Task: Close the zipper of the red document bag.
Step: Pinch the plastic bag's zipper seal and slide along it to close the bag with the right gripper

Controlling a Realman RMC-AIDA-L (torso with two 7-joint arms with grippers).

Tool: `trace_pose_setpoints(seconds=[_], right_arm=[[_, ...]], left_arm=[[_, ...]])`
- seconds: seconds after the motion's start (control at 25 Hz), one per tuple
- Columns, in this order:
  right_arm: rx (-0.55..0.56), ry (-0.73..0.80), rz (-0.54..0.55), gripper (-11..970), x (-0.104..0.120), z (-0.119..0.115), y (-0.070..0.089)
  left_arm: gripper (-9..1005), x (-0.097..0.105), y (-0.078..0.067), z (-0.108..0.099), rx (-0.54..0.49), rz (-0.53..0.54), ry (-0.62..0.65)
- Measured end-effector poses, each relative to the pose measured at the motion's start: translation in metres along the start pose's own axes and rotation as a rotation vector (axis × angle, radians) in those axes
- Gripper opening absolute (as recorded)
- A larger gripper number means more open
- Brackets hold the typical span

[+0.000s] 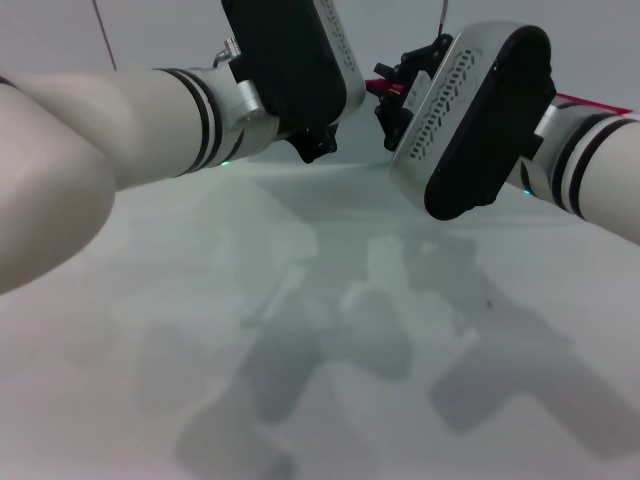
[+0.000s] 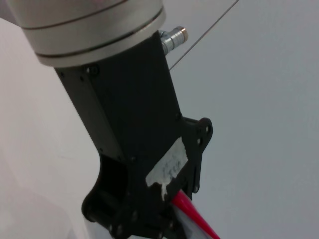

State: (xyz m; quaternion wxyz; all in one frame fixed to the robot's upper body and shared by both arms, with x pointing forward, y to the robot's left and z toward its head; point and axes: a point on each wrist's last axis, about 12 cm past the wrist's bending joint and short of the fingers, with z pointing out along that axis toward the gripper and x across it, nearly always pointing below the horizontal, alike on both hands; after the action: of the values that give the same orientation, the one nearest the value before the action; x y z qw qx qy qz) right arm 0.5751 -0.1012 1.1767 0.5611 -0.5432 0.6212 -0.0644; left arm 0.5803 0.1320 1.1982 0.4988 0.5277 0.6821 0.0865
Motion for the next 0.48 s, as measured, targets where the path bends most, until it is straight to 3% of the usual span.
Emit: trace_pose_setpoints(seconds=[0.48], right_arm=[[0.001, 0.002, 0.0, 87, 0.0004, 0.0003, -0.0009]], left_arm=[[56, -0.0001, 0.0, 0.0, 0.0, 0.0, 0.0]])
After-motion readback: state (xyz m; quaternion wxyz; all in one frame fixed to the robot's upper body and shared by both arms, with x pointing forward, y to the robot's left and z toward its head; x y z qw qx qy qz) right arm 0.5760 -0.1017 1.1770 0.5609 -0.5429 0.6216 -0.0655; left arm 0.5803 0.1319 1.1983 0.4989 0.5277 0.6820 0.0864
